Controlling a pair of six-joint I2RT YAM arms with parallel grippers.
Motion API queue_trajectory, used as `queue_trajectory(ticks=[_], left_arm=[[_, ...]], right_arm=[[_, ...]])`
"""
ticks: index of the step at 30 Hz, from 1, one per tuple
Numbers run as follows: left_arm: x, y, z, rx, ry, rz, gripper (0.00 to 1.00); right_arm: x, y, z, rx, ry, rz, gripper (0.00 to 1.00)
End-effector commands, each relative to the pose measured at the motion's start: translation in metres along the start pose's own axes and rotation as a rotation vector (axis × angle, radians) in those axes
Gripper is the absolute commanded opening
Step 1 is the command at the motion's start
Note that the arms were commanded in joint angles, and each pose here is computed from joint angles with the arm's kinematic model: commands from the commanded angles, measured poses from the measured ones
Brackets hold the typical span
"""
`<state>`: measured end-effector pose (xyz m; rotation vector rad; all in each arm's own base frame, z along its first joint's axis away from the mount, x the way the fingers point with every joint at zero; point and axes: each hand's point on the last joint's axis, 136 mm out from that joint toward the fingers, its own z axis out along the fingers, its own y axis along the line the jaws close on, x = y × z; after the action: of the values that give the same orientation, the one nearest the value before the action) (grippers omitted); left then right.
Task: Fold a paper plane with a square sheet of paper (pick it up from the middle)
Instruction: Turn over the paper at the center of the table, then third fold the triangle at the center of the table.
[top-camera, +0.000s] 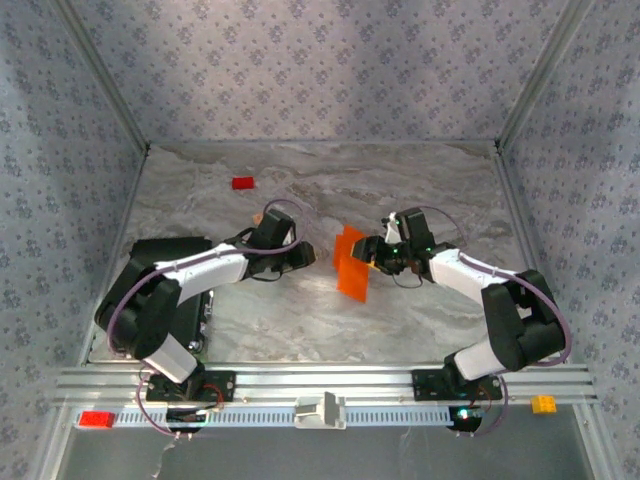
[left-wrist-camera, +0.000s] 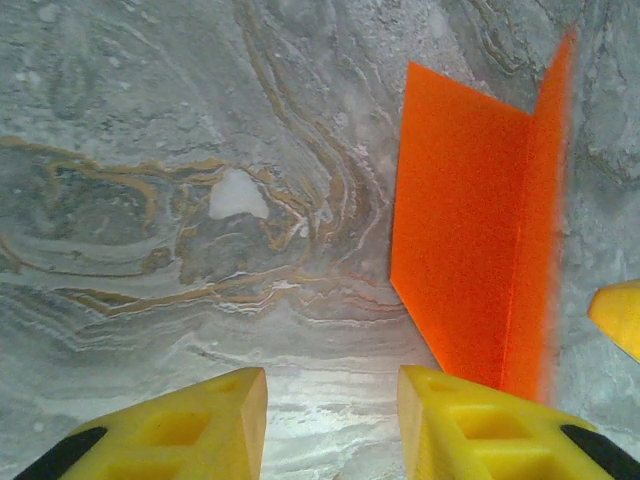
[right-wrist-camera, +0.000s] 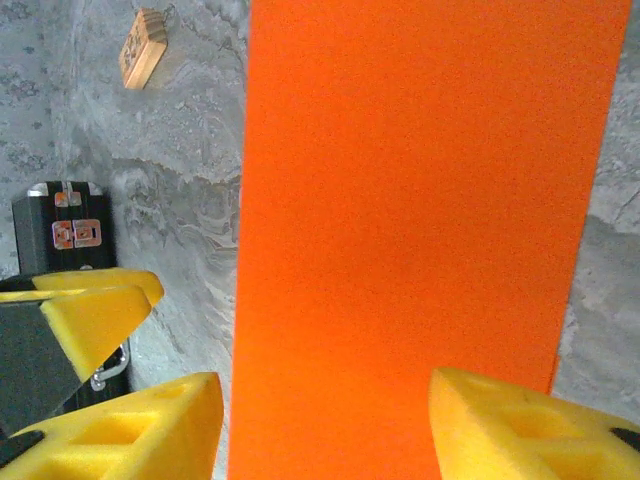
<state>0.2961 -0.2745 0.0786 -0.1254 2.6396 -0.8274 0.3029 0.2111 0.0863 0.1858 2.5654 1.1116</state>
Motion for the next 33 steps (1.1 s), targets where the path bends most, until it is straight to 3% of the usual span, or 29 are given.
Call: queue_trajectory(ticks=[1, 5, 8, 11, 15, 28, 33], left_arm=[[-0.006, -0.018, 0.004, 0.069, 0.017, 0.014, 0.4], [-0.005, -0.022, 0.011, 0.089, 0.037, 0.005, 0.41], [-0.005, -0.026, 0.016, 0.114, 0.049, -0.001, 0.43], [-0.003, -0.028, 0.023, 0.129, 0.081, -0.008, 0.43], [0.002, -0.032, 0.032, 0.155, 0.124, -0.018, 0.43], [0.016, -0.031, 0.061, 0.163, 0.249, -0.046, 0.43], [0.028, -0.025, 0.068, 0.151, 0.306, -0.047, 0.38]], right_arm=[[0.002, 0.006, -0.003, -0.048, 0.013, 0.002, 0.59], [0.002, -0.005, -0.003, -0.009, 0.009, 0.025, 0.58], [0.003, -0.025, 0.002, 0.052, 0.014, 0.071, 0.47], [0.005, -0.023, 0.01, -0.002, 0.031, 0.093, 0.29], [0.003, -0.025, 0.02, -0.024, 0.053, 0.115, 0.16], [0.035, -0.081, 0.039, 0.137, 0.16, 0.199, 0.11], [0.038, -0.087, 0.039, 0.147, 0.167, 0.201, 0.11]])
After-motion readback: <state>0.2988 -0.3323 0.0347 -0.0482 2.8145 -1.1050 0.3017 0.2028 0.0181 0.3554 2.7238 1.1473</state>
